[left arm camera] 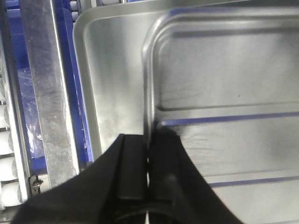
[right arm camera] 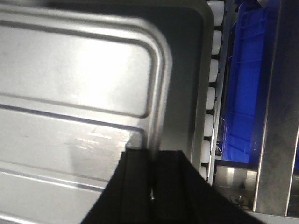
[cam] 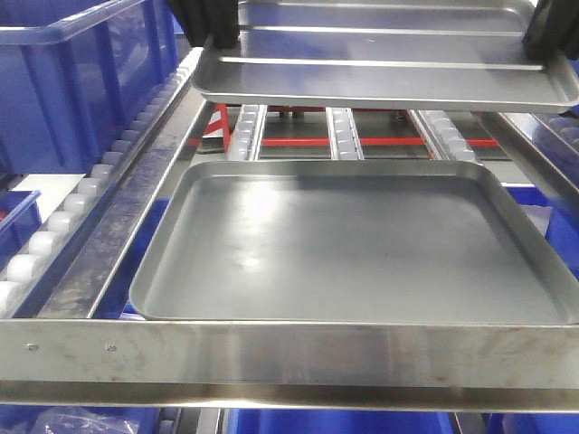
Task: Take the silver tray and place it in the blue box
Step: 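Hold the silver tray in both grippers while the base turns away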
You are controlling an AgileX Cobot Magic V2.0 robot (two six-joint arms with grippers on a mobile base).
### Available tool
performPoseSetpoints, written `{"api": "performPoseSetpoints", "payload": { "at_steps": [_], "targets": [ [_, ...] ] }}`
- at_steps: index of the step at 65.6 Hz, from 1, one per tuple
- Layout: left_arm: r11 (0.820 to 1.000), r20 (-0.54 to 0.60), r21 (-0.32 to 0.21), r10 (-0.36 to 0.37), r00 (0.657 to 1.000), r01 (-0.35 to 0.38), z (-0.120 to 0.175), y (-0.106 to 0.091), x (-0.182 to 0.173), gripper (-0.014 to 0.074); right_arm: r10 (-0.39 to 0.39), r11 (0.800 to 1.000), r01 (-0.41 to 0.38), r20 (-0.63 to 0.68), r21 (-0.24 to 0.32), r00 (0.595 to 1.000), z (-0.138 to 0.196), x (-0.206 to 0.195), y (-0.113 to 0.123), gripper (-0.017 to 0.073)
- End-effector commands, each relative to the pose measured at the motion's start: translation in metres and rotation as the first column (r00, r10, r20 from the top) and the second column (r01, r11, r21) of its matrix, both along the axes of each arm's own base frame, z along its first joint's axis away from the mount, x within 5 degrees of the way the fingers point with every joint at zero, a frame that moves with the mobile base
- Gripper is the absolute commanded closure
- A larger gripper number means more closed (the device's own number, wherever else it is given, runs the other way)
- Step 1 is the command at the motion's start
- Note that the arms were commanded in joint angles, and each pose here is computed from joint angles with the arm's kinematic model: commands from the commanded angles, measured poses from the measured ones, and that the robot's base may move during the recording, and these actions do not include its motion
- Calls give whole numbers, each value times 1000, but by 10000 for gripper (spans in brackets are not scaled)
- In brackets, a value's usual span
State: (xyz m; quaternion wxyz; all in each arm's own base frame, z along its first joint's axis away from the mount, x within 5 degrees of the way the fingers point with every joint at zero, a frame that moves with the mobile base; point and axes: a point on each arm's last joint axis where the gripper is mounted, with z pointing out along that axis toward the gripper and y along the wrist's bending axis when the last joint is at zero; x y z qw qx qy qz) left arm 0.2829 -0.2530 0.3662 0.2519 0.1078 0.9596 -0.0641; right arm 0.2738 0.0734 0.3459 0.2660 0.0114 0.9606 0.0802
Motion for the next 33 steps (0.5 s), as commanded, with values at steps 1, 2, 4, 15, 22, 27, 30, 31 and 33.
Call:
{"api": "performPoseSetpoints", "payload": {
  "at_steps": [1, 2, 4, 15, 22, 27, 30, 31, 33],
  "targets": [
    [1000, 49, 24, -5, 999, 4, 24, 12, -10, 692, 5, 1000, -2, 127, -23, 992, 24, -2, -6, 501],
    [1000, 49, 24, -5, 999, 4, 24, 12, -10, 692, 5, 1000, -2, 127, -23, 992, 24, -2, -6, 501],
    [1000, 49, 24, -5, 999, 4, 24, 12, -10, 692, 5, 1000, -2, 127, -23, 992, 24, -2, -6, 501],
    [1000, 49, 24, -5, 999, 4, 24, 12, -10, 692, 5, 1000, -2, 127, -23, 992, 24, -2, -6, 501],
    [1000, 49, 24, -5, 999, 4, 24, 12, -10, 692, 5, 1000, -2, 127, -23, 992, 24, -2, -6, 501],
    [1000, 49, 24, -5, 999, 4, 24, 12, -10, 692, 5, 1000, -2, 127, -23, 992, 24, -2, -6, 501],
    [1000, 49, 24, -5, 999, 4, 24, 12, -10, 692, 5, 1000, -2, 127, -23, 992, 24, -2, -6, 501],
    [1000, 49, 24, -5, 999, 4, 24, 12, -10, 692, 5, 1000, -2, 127, -23, 992, 24, -2, -6, 501],
    [1000, 49, 24, -5, 999, 4, 24, 12, -10, 692, 5, 1000, -2, 127, -23, 992, 24, -2, -6, 501]
  ]
}}
